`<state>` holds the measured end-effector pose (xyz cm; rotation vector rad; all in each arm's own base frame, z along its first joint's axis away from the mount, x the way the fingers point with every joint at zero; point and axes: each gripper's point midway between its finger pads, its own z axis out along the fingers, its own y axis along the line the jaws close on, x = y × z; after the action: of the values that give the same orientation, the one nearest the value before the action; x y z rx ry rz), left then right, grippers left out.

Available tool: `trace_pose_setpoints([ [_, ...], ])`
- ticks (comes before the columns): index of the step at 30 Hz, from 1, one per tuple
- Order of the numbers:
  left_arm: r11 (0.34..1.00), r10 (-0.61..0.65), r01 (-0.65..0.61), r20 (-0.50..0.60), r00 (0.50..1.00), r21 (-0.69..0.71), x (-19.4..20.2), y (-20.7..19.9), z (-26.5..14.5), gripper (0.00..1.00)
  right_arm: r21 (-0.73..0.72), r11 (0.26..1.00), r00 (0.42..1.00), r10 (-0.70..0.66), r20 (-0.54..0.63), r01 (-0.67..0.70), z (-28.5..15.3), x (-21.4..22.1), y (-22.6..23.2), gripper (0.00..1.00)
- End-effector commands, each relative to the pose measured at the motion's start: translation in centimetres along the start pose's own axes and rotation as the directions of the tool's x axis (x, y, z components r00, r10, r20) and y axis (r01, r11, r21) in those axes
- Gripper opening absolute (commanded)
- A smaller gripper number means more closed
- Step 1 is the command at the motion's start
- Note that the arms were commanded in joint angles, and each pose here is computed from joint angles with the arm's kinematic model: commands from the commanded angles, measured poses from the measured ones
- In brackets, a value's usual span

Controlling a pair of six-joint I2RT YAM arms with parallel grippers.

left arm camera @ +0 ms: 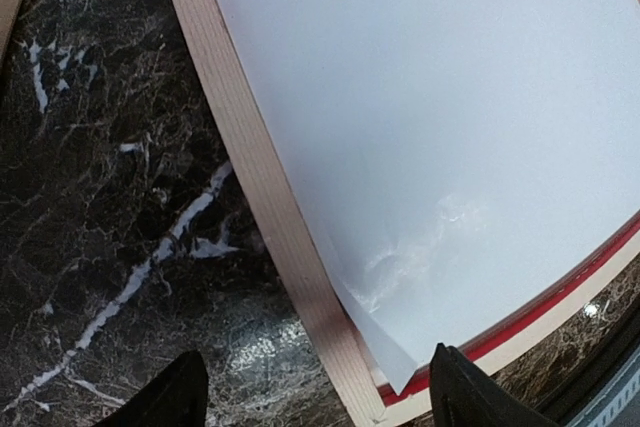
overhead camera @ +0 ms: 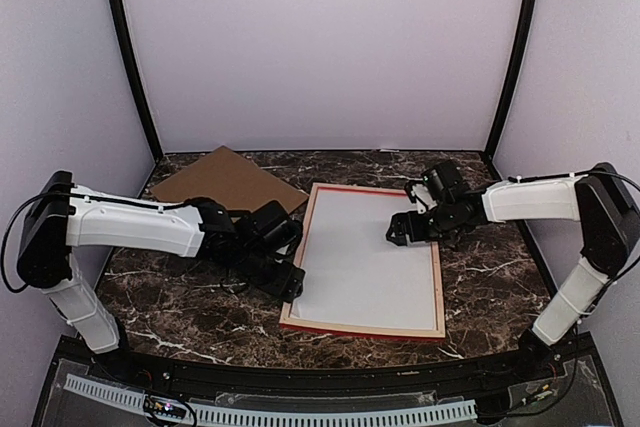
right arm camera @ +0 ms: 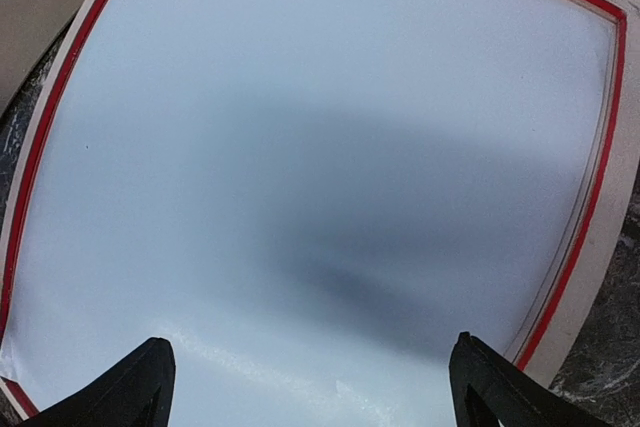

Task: Put the photo into the frame
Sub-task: Adjust the photo on the mat board, then move the backboard to the center of the board.

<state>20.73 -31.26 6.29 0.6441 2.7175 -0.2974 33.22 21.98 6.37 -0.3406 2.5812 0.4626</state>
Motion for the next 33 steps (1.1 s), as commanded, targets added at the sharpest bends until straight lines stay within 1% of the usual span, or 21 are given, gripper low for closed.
trace_pose_setpoints([
  [1,1.000,0.012,-0.014,0.094,0.996,0.012,-2.1,-0.4,-2.6,0.80,-0.015,1.000,0.998,-0.016,0.064,0.017,-1.6,-2.0,1.0,0.97],
  [6,0.999,-0.007,0.014,0.130,0.991,-0.052,-2.7,1.6,-3.4,0.85,-0.027,0.999,0.996,-0.026,0.086,0.029,-2.3,-2.5,1.8,0.97],
  [9,0.995,-0.068,0.078,0.156,0.985,-0.060,-3.2,4.0,-4.1,0.85,-0.042,0.998,0.994,-0.046,0.102,0.050,-2.6,-3.0,3.0,0.96],
  [11,0.990,-0.115,0.126,0.162,0.980,-0.058,-3.0,6.2,-4.1,0.85,-0.062,0.996,0.991,-0.063,0.114,0.071,-2.8,-3.5,4.2,0.96],
  [12,0.985,-0.152,0.166,0.187,0.970,-0.056,-3.6,7.7,-4.7,0.86,-0.075,0.994,0.989,-0.073,0.126,0.083,-2.9,-3.9,5.0,0.96],
  [13,0.983,-0.161,0.174,0.190,0.968,-0.051,-3.5,8.4,-4.5,0.86,-0.090,0.991,0.987,-0.084,0.134,0.097,-2.9,-4.2,6.0,0.96],
  [14,0.975,-0.200,0.215,0.219,0.955,-0.048,-4.2,9.9,-5.0,0.86,-0.105,0.988,0.986,-0.095,0.135,0.109,-2.8,-4.3,6.9,0.96],
  [15,0.973,-0.213,0.227,0.216,0.953,-0.044,-4.0,10.6,-4.8,0.86,-0.121,0.985,0.984,-0.108,0.142,0.126,-2.7,-4.6,8.1,0.96],
  [16,0.963,-0.251,0.268,0.238,0.938,-0.042,-4.6,12.2,-5.1,0.86,-0.137,0.980,0.982,-0.122,0.145,0.142,-2.6,-4.8,9.2,0.96],
  [17,0.960,-0.266,0.280,0.234,0.935,-0.031,-4.6,12.7,-5.0,0.85,-0.151,0.976,0.979,-0.137,0.148,0.159,-2.4,-4.9,10.4,0.96],
  [19,0.938,-0.329,0.347,0.261,0.908,-0.025,-5.3,15.4,-5.1,0.85,-0.183,0.964,0.975,-0.165,0.152,0.192,-1.9,-5.1,12.8,0.96],
  [20,0.934,-0.341,0.356,0.274,0.899,-0.005,-5.8,15.8,-5.1,0.85,-0.201,0.957,0.971,-0.180,0.155,0.209,-1.7,-5.2,14.0,0.96],
  [21,0.923,-0.369,0.386,0.279,0.887,-0.006,-6.0,17.1,-4.9,0.85,-0.222,0.949,0.969,-0.194,0.155,0.225,-1.4,-5.1,15.3,0.95],
  [26,0.896,-0.441,0.436,0.298,0.847,0.085,-8.3,18.8,-3.9,0.83,-0.341,0.888,0.950,-0.265,0.167,0.308,0.2,-4.6,23.0,0.95],
  [28,0.884,-0.465,0.454,0.300,0.833,0.108,-9.2,19.4,-3.2,0.81,-0.381,0.863,0.944,-0.294,0.152,0.330,1.8,-3.7,25.8,0.95],
  [33,0.873,-0.488,0.463,0.291,0.823,0.155,-11.5,20.2,-0.9,0.78,-0.446,0.820,0.932,-0.344,0.116,0.359,4.8,-1.7,30.6,0.95],
])
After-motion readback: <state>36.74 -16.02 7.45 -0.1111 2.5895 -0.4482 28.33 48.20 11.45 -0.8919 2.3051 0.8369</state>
